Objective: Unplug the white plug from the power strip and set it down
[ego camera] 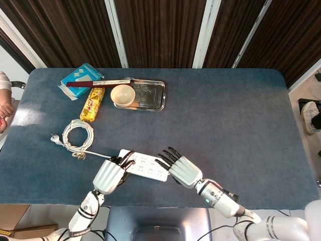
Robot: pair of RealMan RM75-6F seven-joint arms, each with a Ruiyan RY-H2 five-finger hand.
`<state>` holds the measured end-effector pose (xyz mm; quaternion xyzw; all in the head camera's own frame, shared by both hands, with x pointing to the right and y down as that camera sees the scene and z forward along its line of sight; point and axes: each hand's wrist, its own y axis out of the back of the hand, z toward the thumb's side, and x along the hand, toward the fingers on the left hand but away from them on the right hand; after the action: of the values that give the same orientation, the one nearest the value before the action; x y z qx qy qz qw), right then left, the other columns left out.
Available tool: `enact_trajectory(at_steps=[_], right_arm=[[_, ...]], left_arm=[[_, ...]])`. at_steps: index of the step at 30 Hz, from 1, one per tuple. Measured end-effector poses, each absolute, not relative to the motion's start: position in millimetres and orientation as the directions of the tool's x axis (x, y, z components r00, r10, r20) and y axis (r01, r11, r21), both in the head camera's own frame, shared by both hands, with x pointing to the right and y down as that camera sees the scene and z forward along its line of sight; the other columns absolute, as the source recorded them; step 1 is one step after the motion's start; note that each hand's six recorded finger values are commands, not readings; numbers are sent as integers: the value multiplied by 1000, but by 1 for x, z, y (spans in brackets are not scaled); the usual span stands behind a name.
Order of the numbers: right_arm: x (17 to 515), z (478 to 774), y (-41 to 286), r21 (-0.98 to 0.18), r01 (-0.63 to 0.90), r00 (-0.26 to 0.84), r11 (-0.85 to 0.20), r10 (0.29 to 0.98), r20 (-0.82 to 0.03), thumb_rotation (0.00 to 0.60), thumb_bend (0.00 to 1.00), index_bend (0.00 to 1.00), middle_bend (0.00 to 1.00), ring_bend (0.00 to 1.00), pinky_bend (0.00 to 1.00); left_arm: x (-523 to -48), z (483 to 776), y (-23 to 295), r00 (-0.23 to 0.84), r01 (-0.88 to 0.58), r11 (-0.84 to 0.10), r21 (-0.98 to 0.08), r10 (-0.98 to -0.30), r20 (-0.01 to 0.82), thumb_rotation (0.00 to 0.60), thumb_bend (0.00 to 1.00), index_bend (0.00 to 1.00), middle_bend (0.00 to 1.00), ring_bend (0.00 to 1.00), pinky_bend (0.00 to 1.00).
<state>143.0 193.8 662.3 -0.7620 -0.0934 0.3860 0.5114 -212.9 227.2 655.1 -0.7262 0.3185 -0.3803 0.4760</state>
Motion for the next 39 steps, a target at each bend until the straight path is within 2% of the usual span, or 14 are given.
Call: enact_trajectory(at_steps=[4,7,9,12,19,21,25,31,35,39], right_arm=[[168,634,182,-882,-229,672,-411,589,-449,600,815,73,162,0,0],[190,615,180,-897,-213,656,-388,623,-426,600,786,59,154,0,0],[205,603,182,-901,-209,647,-381,637,-419,600,773,56,151,0,0],[223,592,188,-904,-219,638,-368,647,-418,600,760,48,145,0,0],[249,580,192,-898,-246,607,-364,665,-436,600,715,26,137,0,0],[254,579,190,-894,-255,592,-368,672,-445,600,695,14,133,0,0],[265,577,191,-887,-275,565,-372,684,-462,600,662,0,101,0,0],[300,570,197,-862,-306,457,-403,732,-505,600,497,0,14,0,0],[335,564,206,-847,-292,329,-445,784,-526,600,437,0,0,0,0],[372,556,221,-859,-224,209,-460,838,-503,600,406,0,0,0,0]], left_arm=[[-245,660,233,459,-111,-419,-901,-826,327,600,491,418,489,464,505],[-265,670,240,424,-107,-460,-881,-823,378,600,452,406,475,436,393],[-279,679,243,399,-83,-479,-874,-820,411,600,443,372,439,383,299],[-294,690,248,367,-90,-513,-853,-814,451,600,439,288,345,291,228],[-331,711,259,297,-85,-565,-821,-801,520,600,412,24,71,72,163],[-340,713,264,272,-100,-586,-804,-794,544,600,406,0,18,38,155],[-357,711,268,238,-101,-604,-791,-786,570,600,404,0,0,3,137],[-384,689,266,211,-65,-605,-793,-785,582,600,401,0,0,0,101],[-396,649,262,206,-74,-559,-826,-819,536,600,417,0,0,0,100],[-414,607,268,201,-83,-483,-871,-865,460,600,441,0,0,0,90]])
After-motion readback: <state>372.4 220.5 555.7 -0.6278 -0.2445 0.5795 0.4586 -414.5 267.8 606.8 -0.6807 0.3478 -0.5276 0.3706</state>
